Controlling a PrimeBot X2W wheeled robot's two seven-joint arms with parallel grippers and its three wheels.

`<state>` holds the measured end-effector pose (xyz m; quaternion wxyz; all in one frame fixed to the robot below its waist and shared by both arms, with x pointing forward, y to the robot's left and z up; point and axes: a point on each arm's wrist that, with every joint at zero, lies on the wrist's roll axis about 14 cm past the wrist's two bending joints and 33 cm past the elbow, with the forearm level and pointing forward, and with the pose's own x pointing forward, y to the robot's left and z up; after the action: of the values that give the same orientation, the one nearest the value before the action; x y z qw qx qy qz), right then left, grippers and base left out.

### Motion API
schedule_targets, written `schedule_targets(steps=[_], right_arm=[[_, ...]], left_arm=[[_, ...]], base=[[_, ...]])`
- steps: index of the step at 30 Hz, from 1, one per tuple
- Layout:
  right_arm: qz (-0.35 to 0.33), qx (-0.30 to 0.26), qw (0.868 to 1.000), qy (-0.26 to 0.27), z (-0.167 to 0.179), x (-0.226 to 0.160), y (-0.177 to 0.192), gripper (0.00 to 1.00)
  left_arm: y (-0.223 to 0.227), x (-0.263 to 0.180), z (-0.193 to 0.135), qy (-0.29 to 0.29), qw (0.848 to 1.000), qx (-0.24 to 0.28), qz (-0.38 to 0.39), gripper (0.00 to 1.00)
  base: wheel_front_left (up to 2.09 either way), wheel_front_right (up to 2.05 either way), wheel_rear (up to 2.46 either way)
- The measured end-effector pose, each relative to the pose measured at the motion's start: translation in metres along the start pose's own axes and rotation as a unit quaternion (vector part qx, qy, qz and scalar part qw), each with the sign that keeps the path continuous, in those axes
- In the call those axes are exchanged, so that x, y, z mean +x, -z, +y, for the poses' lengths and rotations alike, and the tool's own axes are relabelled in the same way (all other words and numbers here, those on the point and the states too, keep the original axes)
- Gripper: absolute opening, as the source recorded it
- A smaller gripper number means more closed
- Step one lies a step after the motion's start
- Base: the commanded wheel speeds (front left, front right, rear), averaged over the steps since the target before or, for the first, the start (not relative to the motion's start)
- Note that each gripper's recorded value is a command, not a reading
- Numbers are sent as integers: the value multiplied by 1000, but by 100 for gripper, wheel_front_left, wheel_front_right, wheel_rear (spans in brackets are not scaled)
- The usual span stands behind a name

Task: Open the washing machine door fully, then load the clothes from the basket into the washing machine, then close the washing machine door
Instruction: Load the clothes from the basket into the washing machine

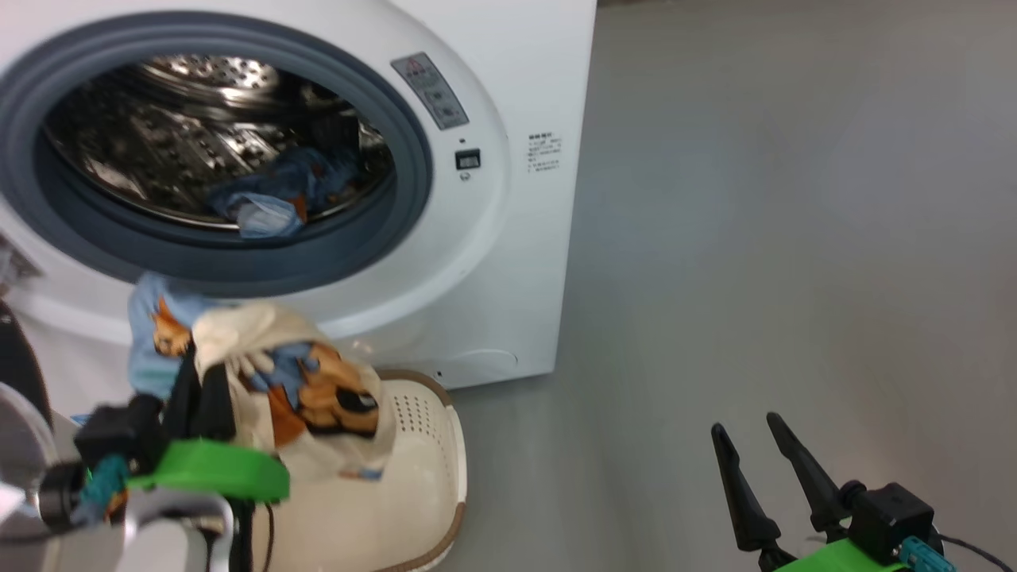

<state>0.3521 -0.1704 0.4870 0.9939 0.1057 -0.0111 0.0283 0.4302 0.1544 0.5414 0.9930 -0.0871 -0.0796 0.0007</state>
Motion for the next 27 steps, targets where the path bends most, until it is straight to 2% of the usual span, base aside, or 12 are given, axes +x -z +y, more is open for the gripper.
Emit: schedule_targets(steps=[7, 16, 23, 27], right_arm=[[11, 1, 1000, 8, -7, 18, 8, 100], [51, 2, 999, 18, -14, 26, 35, 100], [87, 1, 996, 18, -15, 32, 59, 100], [93, -2, 996, 14, -15, 41, 66, 100]], left_arm=[[16, 71, -14, 20, 999, 21, 13, 0], [48, 153, -13, 21, 998, 48, 45, 0], [90, 195, 0, 5, 994, 59, 89, 0], [108, 216, 6, 9, 990, 91, 105, 0]], base=[[0, 0, 0], [0, 0, 0], [0, 0, 0], [0, 0, 0]])
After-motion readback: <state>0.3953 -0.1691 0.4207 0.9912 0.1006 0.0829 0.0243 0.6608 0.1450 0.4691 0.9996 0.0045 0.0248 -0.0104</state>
